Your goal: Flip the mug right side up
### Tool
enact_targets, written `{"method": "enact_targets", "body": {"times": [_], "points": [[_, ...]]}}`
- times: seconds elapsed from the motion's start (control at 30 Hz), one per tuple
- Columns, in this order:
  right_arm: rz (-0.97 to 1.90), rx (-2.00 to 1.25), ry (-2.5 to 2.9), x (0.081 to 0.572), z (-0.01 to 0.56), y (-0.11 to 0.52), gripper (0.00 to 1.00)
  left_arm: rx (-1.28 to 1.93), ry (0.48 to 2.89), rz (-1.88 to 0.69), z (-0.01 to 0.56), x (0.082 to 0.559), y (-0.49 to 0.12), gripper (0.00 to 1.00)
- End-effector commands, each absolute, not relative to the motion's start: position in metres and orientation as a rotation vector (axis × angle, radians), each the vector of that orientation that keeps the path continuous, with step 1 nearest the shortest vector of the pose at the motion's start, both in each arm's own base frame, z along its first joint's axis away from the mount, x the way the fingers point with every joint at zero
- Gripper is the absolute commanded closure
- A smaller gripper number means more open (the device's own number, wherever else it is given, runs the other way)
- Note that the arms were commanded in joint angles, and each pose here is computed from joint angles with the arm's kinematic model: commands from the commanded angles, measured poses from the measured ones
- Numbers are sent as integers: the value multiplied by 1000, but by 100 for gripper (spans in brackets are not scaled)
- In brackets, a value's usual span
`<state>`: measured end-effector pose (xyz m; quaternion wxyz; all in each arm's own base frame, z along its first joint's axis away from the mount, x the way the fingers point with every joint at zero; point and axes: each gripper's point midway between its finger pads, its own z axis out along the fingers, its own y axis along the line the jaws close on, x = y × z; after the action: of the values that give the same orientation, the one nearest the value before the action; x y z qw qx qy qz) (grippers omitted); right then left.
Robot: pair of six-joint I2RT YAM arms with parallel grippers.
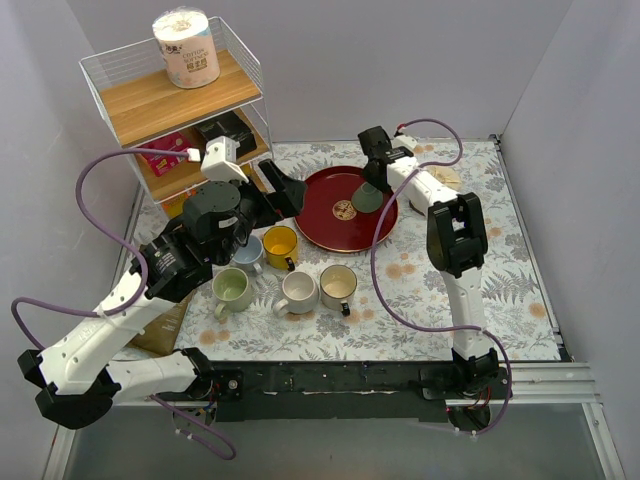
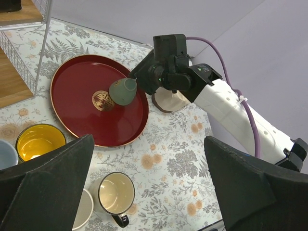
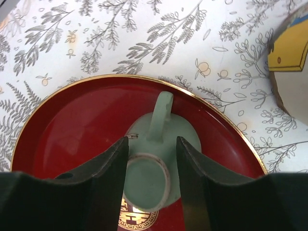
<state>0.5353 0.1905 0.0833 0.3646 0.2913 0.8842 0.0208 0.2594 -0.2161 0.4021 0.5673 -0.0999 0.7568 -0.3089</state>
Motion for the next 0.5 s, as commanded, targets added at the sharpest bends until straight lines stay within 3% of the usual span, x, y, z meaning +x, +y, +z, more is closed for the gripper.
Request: {"method": "enact_targets", "body": {"times": [0.0, 0.3, 0.47], "points": [[42, 878, 2218, 540, 84, 181, 50, -251, 1725, -696, 424, 259, -201, 2], [57, 883, 2264, 539, 68, 185, 57, -251, 1728, -673, 423, 261, -200, 2], [39, 854, 2280, 538, 63, 183, 67, -248, 1733, -667, 421, 261, -200, 2]]}}
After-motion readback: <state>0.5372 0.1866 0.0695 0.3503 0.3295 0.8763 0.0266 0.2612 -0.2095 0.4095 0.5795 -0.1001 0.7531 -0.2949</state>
